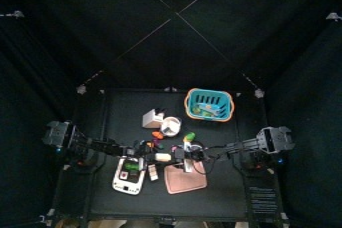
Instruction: Place egg sushi above stove
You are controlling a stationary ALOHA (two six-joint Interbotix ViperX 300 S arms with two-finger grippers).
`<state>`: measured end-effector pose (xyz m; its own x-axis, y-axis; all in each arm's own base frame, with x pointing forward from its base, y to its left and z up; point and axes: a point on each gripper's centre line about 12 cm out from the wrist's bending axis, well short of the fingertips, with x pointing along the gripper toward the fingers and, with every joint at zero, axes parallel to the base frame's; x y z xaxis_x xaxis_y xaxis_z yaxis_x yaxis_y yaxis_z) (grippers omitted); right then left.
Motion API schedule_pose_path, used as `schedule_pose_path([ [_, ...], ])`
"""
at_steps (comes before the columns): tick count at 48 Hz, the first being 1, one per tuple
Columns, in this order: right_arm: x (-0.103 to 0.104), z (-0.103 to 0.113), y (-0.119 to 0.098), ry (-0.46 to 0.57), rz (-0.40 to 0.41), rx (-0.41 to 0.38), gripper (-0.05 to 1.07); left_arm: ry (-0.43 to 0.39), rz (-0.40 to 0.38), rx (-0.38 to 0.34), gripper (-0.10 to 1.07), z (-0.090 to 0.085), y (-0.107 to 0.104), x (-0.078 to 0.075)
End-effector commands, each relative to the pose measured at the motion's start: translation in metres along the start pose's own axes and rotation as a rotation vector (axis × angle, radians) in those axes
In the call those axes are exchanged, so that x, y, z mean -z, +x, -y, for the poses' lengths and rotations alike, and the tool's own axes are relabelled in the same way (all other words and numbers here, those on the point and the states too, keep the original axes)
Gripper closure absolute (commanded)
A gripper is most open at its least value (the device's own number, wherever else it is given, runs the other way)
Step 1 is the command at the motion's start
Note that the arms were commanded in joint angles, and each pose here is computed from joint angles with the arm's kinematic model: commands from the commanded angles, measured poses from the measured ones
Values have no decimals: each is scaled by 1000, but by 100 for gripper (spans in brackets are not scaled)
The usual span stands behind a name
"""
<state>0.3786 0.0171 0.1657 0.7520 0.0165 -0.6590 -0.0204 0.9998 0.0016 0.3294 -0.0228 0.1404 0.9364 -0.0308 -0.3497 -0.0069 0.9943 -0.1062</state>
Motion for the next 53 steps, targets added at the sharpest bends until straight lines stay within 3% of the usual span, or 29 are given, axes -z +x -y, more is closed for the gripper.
schedule_pose_path([
  [1, -9, 1, -17, 25, 47, -2, 6, -2, 40, 3, 34, 1, -5, -10],
  [12, 8, -1, -41, 86, 78, -22, 6, -7, 52, -9, 34, -5, -40, -3],
  [21, 16, -1, -45, 97, 119, -44, 6, -26, 54, -42, 34, -17, -74, 9],
  [40, 17, 0, -43, 98, 115, -42, 6, -138, 106, -303, 34, -75, -134, 27],
  [53, 18, 0, -41, 99, 109, -41, 6, -215, -25, -412, 34, -95, -144, 43],
])
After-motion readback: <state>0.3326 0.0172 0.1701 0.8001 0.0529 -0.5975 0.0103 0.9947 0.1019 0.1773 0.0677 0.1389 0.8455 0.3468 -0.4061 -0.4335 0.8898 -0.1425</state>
